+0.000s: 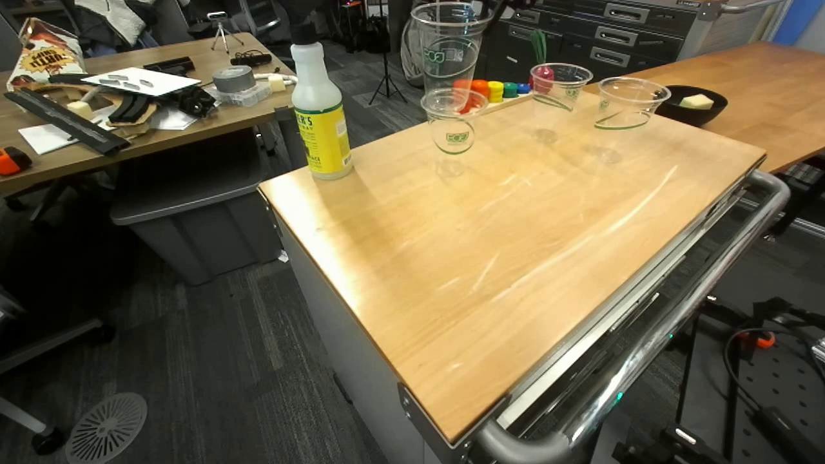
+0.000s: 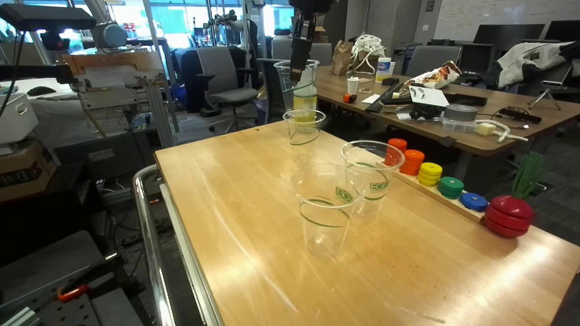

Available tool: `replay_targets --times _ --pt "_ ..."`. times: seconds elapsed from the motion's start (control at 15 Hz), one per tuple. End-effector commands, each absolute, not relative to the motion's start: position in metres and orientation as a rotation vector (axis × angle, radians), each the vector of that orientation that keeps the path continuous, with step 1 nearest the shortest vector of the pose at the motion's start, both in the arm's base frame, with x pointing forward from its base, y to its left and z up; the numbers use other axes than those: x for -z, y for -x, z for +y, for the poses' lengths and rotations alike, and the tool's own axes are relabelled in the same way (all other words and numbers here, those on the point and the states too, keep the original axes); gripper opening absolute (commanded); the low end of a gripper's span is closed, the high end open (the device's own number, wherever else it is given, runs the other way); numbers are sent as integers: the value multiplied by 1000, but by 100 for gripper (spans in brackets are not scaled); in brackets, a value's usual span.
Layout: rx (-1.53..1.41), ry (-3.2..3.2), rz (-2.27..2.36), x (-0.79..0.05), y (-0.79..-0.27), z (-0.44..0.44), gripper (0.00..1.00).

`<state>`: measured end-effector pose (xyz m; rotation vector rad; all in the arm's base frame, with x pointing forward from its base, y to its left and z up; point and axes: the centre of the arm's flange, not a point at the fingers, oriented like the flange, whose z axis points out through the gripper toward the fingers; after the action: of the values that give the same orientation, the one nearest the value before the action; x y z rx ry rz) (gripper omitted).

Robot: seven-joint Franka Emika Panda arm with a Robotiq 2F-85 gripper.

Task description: Stack the cups into the front right cup

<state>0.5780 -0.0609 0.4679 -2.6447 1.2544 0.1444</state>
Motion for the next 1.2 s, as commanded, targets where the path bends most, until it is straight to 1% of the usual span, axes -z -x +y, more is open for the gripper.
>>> replay_targets --times 0.0,0.2,0.27,0.33,0.4,0.6,0.93,1.0,1.13 --pt "-174 2635 1268 -465 -583 -66 2" --pt "-199 2644 1262 -455 -584 -64 2" --pt "-204 2647 1255 -453 -584 -63 31" --pt "-203 2658 1247 -451 -584 -63 32" --pt "-202 2662 1245 -450 -584 -63 37" --pt "-198 2667 1249 -451 -584 -63 62" --pt "-223 2704 1291 -444 -583 -60 98" --pt "-226 2713 1303 -441 -584 -59 100" --pt "-246 2719 1340 -430 -589 -59 100"
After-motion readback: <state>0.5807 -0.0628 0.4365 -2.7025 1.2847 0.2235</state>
